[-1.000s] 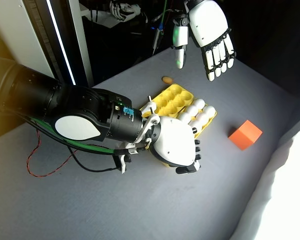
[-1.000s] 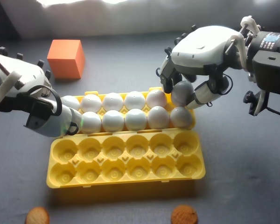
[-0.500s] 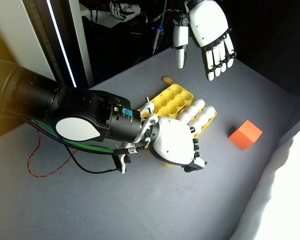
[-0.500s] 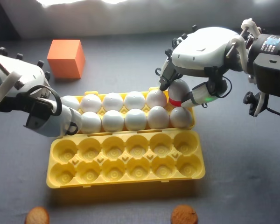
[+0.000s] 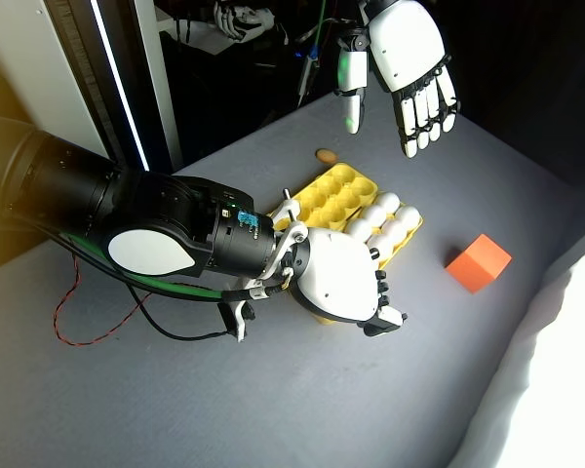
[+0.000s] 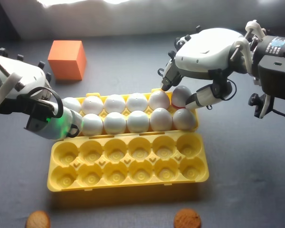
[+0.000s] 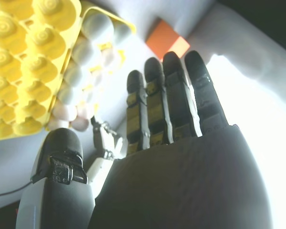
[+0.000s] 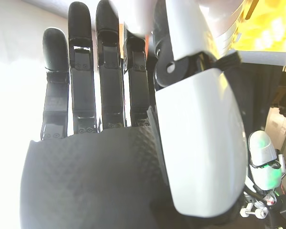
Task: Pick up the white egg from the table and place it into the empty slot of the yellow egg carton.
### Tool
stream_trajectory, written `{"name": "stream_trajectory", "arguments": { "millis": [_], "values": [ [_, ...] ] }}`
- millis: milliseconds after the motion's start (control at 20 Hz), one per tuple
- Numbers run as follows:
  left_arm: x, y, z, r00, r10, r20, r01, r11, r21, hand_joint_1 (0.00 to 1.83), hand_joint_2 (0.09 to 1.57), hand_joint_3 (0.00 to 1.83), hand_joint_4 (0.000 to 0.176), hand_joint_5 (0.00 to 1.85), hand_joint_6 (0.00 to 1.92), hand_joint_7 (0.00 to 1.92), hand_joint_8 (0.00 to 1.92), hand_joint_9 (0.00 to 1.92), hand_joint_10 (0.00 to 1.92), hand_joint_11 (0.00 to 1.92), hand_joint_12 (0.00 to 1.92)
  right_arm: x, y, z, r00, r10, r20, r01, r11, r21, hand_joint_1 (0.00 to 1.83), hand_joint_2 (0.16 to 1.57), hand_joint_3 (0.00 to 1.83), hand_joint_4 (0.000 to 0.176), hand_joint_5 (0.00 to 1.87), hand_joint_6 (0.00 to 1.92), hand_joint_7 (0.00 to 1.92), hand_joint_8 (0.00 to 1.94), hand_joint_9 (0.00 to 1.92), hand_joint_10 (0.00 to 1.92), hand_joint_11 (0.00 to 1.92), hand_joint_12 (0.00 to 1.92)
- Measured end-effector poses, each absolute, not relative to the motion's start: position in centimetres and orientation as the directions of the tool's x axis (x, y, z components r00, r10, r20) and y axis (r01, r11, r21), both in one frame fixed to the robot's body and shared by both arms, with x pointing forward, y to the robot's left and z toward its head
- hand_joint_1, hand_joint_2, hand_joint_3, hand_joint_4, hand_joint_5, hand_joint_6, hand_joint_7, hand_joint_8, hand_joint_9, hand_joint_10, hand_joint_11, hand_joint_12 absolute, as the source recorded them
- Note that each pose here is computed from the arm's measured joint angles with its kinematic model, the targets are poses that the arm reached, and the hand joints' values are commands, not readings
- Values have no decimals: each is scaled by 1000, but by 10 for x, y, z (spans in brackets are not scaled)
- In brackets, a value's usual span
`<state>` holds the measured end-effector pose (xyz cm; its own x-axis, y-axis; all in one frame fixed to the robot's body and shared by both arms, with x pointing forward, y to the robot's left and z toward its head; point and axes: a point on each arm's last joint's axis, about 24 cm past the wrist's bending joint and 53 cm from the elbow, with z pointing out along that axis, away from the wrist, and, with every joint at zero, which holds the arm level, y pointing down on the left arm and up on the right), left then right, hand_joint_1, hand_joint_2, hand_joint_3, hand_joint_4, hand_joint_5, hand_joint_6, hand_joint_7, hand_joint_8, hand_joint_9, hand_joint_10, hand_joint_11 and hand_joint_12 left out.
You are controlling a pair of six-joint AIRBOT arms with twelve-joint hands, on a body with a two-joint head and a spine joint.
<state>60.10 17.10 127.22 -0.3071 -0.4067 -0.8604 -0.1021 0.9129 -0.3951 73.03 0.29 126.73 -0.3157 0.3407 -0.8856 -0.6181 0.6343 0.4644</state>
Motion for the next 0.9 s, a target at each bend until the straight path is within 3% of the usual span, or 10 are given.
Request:
{"name": "stream_trajectory", "arguments": {
  "millis": [900],
  "values": [
    [601,171,1272,-307,-407,-860,-103,913,-395,0,1266,1,0,339,0,339,2,274,0,0,453,734,-9,1266,-311,339,-888,-604,651,460,937,1081,3,0,538,0,590,0,471,252,15,1383]
  ]
}}
